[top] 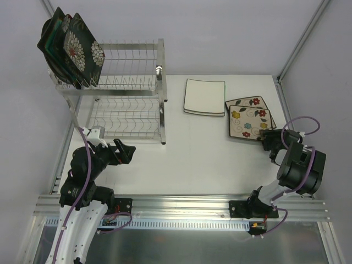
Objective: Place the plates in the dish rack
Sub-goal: Grab a plate with the right arm, then pass the plate from the right arm to the left
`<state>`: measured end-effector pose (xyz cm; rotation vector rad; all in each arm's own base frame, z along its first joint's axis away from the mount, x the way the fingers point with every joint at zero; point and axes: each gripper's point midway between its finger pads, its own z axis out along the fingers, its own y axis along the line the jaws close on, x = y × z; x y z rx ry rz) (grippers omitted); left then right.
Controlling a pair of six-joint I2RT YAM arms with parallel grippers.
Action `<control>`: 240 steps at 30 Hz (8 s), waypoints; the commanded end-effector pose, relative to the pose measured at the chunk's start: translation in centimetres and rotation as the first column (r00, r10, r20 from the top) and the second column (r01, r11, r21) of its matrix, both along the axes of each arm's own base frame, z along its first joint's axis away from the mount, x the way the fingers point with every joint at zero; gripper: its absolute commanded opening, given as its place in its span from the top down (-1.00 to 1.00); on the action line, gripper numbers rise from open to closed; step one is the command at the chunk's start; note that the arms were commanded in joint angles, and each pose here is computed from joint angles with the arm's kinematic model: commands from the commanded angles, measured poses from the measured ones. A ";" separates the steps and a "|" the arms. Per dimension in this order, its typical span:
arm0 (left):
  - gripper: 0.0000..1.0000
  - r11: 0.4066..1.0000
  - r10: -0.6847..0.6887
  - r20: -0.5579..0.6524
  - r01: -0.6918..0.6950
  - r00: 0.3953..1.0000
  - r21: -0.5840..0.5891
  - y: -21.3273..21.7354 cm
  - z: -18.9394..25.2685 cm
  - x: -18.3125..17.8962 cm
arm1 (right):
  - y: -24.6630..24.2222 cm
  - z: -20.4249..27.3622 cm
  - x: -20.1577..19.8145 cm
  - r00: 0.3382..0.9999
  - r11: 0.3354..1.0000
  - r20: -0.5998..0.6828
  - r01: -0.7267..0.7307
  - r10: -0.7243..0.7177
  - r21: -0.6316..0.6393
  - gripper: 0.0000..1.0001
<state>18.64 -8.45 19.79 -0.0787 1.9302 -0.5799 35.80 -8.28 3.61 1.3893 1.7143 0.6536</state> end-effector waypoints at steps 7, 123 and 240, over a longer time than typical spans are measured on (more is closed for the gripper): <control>-0.98 1.000 -0.005 0.021 0.005 1.000 0.012 0.0 0.4 0.5 | -1.0 1.8 1.0 0.998 0.998 0.061 -0.008 0.012 -0.067 0.39; -0.98 0.835 -0.461 -0.157 0.368 0.873 -0.409 -17.4 9.8 1.9 | 28.1 30.3 -15.7 0.067 0.237 0.505 -0.930 0.860 -0.280 0.99; 1.00 0.588 -0.694 0.299 0.755 0.655 -0.288 -19.5 21.6 -1.0 | 17.2 30.2 -12.1 0.666 0.515 0.085 -0.482 0.741 -0.709 -0.99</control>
